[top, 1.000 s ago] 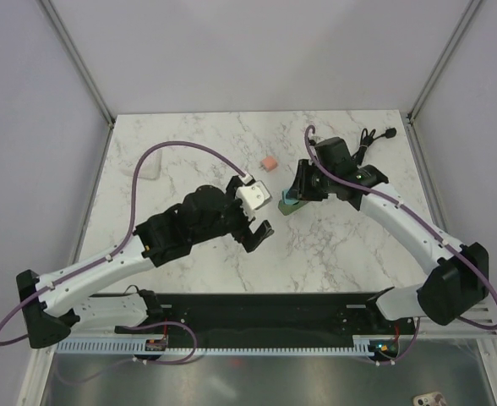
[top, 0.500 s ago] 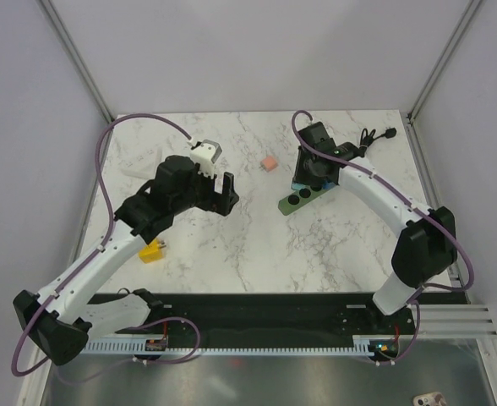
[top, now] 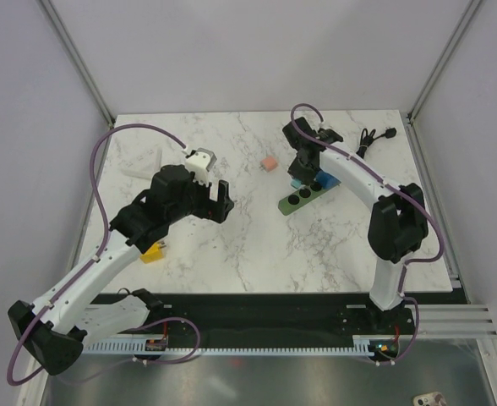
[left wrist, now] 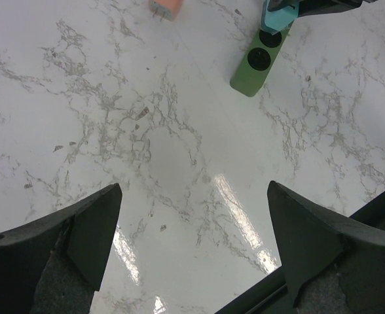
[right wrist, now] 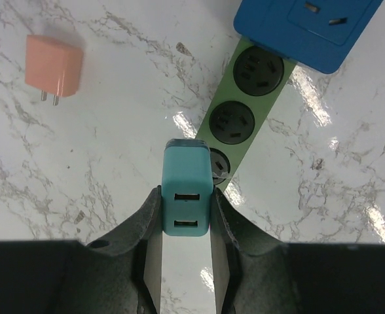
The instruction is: Insert the plug
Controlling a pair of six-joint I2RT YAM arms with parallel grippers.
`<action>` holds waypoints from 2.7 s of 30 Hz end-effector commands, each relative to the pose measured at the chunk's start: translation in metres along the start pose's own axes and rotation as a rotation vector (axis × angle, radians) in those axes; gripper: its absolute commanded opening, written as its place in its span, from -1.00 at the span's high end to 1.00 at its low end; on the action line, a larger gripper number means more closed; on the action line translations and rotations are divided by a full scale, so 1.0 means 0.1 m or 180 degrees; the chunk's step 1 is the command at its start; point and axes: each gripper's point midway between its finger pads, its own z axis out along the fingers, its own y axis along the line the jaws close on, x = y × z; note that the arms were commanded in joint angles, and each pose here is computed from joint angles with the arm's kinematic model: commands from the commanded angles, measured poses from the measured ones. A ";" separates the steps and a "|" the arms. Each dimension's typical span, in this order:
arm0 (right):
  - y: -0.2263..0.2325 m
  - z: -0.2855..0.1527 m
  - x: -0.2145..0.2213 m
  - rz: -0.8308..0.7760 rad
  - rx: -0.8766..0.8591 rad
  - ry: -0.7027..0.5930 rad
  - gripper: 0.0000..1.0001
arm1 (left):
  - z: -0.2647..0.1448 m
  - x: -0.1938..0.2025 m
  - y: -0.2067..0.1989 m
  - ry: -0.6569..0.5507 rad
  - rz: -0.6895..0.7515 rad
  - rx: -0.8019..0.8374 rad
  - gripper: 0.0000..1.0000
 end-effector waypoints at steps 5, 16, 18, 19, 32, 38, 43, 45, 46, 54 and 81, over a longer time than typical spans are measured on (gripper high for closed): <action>0.00 0.04 -0.05 0.0425 0.0301 -0.0021 1.00 | -0.05 -0.14 -0.04 -0.0214 -0.0038 0.0072 -0.99; -0.04 0.09 -0.19 0.0560 0.0506 -0.0244 1.00 | -0.06 -0.14 -0.04 -0.0240 -0.0037 0.0066 -0.98; -0.06 0.11 -0.19 0.0591 0.0548 -0.0258 1.00 | -0.05 -0.14 -0.04 -0.0236 -0.0037 0.0065 -0.97; -0.08 0.13 -0.20 0.0602 0.0569 -0.0265 1.00 | -0.05 -0.13 -0.04 -0.0232 -0.0039 0.0060 -0.97; -0.18 0.32 -0.11 0.0645 0.0716 -0.0128 1.00 | -0.05 -0.13 -0.03 -0.0233 -0.0030 0.0050 -0.97; -0.21 0.31 -0.10 0.0665 0.0713 -0.0059 1.00 | -0.05 -0.13 -0.03 -0.0237 -0.0022 0.0060 -0.97; -0.26 0.29 -0.08 0.0760 0.0752 -0.0081 1.00 | -0.05 -0.12 -0.03 -0.0231 -0.0029 0.0064 -0.97; -0.28 0.30 -0.06 0.0769 0.0764 -0.0062 1.00 | -0.05 -0.12 -0.04 -0.0230 -0.0027 0.0068 -0.97; -0.29 0.30 -0.05 0.0771 0.0769 -0.0050 1.00 | -0.05 -0.12 -0.04 -0.0230 -0.0027 0.0069 -0.97; -0.31 0.30 0.00 0.0835 0.0801 -0.0011 1.00 | -0.05 -0.12 -0.03 -0.0237 -0.0029 0.0056 -0.97; -0.23 0.40 0.08 0.0995 0.0808 0.0139 1.00 | -0.10 -0.15 -0.01 -0.0303 -0.0021 0.0022 -0.97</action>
